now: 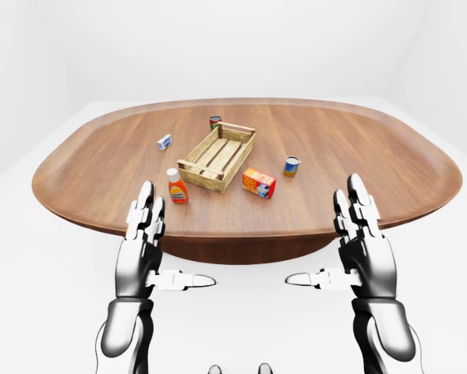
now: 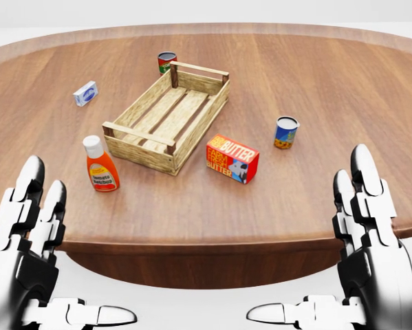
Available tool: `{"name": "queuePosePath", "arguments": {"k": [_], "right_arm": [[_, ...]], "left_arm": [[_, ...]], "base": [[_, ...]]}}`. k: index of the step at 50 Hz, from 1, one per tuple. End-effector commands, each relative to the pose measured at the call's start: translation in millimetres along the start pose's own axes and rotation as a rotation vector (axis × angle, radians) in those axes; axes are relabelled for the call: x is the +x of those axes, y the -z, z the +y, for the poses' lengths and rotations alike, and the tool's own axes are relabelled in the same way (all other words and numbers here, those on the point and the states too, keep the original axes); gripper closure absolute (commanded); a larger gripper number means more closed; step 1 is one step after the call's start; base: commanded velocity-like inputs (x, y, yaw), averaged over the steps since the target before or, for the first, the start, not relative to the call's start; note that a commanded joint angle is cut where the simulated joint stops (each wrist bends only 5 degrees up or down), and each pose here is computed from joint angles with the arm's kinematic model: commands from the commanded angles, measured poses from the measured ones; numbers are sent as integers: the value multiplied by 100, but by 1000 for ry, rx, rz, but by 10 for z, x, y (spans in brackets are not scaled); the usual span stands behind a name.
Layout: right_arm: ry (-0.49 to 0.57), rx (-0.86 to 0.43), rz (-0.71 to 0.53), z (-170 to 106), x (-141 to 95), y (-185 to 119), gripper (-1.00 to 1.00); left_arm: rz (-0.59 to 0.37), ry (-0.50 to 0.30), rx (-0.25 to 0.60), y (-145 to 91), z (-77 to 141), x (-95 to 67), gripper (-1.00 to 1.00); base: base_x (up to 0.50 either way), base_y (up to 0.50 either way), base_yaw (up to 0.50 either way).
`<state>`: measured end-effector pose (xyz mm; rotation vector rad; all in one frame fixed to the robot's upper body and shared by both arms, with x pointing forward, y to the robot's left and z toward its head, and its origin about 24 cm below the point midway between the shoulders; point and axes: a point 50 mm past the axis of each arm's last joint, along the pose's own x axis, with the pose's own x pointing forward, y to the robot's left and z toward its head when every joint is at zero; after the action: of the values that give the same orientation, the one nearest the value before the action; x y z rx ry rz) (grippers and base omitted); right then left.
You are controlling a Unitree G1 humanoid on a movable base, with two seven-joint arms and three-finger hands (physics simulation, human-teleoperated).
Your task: Pick up the butter and put it in the tray.
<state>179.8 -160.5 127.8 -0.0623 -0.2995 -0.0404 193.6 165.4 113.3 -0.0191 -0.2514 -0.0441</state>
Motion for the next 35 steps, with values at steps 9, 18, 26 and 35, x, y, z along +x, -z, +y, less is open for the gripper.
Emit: {"name": "queuePosePath", "arguments": {"k": [9,18,26,35], "right_arm": [[-3,-13,10,14,6,27,-100],[-3,-11,16,17,16,47,-100],[-14,-3,21,32,21,60,-100],[-33,9,24,46,2,58,-100]], "left_arm": [[-4,-7,1,-2,20,14,-100],[-11,-11,1,-18,33,16,-100],[-13,-13,0,-21,40,15,-100],[-11,-11,0,-17,32,15,-100]], "base": [[0,44,0],[0,12,0],[0,7,0],[18,0,0]]}}
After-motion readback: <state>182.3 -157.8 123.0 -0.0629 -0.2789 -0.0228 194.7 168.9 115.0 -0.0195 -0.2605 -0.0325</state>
